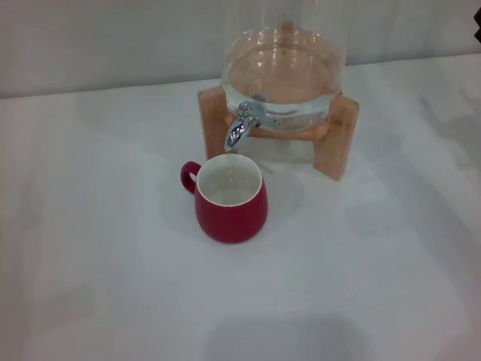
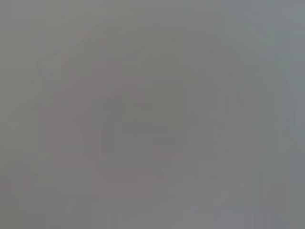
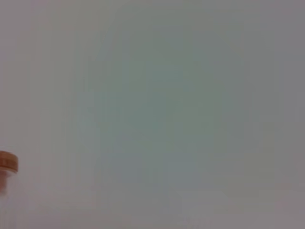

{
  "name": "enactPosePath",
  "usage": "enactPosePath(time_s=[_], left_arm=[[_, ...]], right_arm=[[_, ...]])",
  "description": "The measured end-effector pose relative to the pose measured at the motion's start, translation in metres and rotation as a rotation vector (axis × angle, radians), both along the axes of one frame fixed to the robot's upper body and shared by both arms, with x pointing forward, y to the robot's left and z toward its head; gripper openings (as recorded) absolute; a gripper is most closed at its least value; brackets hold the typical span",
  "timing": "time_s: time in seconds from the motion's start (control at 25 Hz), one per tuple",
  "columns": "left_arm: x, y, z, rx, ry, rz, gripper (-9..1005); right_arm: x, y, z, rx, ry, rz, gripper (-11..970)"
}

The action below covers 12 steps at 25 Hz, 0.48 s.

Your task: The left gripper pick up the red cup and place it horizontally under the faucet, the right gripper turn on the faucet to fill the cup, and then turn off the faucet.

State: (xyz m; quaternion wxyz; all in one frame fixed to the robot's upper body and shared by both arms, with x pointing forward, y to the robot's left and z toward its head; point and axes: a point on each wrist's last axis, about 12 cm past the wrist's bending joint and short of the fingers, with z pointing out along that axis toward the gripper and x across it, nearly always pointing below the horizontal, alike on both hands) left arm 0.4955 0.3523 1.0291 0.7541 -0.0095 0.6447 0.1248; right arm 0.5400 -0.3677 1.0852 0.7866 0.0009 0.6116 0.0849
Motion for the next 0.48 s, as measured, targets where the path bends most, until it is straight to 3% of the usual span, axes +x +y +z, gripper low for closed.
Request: enactPosePath(time_s=[0.48], left_arm=[[-0.018, 0.012, 0.002, 0.004, -0.053, 0.059, 874]], right_arm=[[-0.007, -0.004, -0.003, 0.011, -0.007, -0.045, 867]])
